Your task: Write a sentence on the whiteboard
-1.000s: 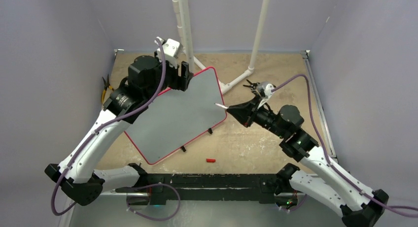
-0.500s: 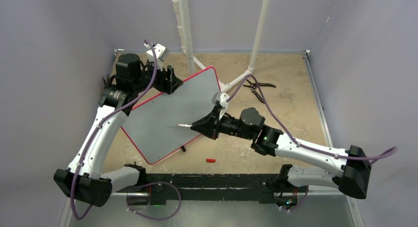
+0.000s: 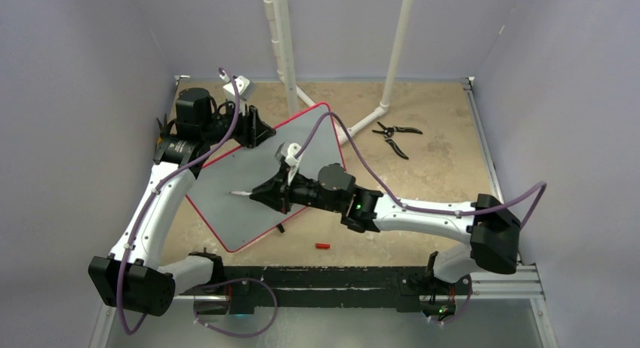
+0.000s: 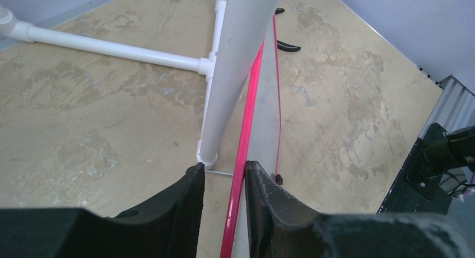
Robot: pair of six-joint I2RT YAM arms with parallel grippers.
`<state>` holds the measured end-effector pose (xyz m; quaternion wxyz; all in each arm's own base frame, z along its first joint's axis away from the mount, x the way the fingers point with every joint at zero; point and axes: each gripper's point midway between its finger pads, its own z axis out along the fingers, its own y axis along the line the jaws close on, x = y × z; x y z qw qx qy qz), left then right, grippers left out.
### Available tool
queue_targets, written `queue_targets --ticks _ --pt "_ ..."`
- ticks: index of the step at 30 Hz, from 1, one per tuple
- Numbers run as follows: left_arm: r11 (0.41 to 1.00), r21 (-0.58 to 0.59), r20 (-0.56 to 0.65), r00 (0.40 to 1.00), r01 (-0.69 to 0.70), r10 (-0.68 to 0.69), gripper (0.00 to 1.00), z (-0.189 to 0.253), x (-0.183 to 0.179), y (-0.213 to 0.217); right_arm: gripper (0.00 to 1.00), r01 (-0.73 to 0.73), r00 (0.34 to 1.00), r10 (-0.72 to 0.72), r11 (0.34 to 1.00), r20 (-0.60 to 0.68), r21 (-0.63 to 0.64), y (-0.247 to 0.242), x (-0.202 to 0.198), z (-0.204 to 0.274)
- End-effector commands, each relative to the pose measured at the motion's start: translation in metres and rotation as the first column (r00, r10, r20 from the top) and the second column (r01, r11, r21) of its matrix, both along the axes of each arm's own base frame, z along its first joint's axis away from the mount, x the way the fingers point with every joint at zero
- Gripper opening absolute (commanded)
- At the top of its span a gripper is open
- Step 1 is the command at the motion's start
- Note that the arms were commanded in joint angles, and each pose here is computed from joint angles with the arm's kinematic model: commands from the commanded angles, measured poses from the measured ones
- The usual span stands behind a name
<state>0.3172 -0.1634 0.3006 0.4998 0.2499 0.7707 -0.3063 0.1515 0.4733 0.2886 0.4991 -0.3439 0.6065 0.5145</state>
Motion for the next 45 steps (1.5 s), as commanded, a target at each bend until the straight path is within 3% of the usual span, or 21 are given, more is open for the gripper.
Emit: queue_targets --ticks 1,11,22,37,45 --pt "0.998 -0.027 0.064 0.997 0.053 -0.052 0.27 0.01 0.003 -0.003 0.0 -0.014 0.996 0.008 0.997 0.088 0.077 0.024 0.0 0.038" --pt "0.996 -0.052 0.052 0.996 0.072 -0.069 0.13 0.006 0.004 -0.004 0.0 -0.065 0.993 0.069 0.997 0.099 -0.047 0.054 -0.012 0.001" --pt "0.995 -0.061 0.051 0.996 0.078 -0.075 0.0 0.006 0.004 -0.004 0.0 -0.014 0.995 0.021 0.997 0.097 -0.074 0.066 -0.003 -0.01" --pt "0.994 -0.071 0.05 0.995 0.086 -0.083 0.0 0.006 0.003 -0.003 0.0 0.075 0.995 -0.068 0.992 0.072 -0.101 0.073 0.014 -0.019" --pt "0.993 -0.075 0.054 0.995 0.091 -0.087 0.0 0.007 0.002 -0.003 0.0 0.143 0.987 -0.14 0.989 0.073 -0.043 0.067 0.024 0.0"
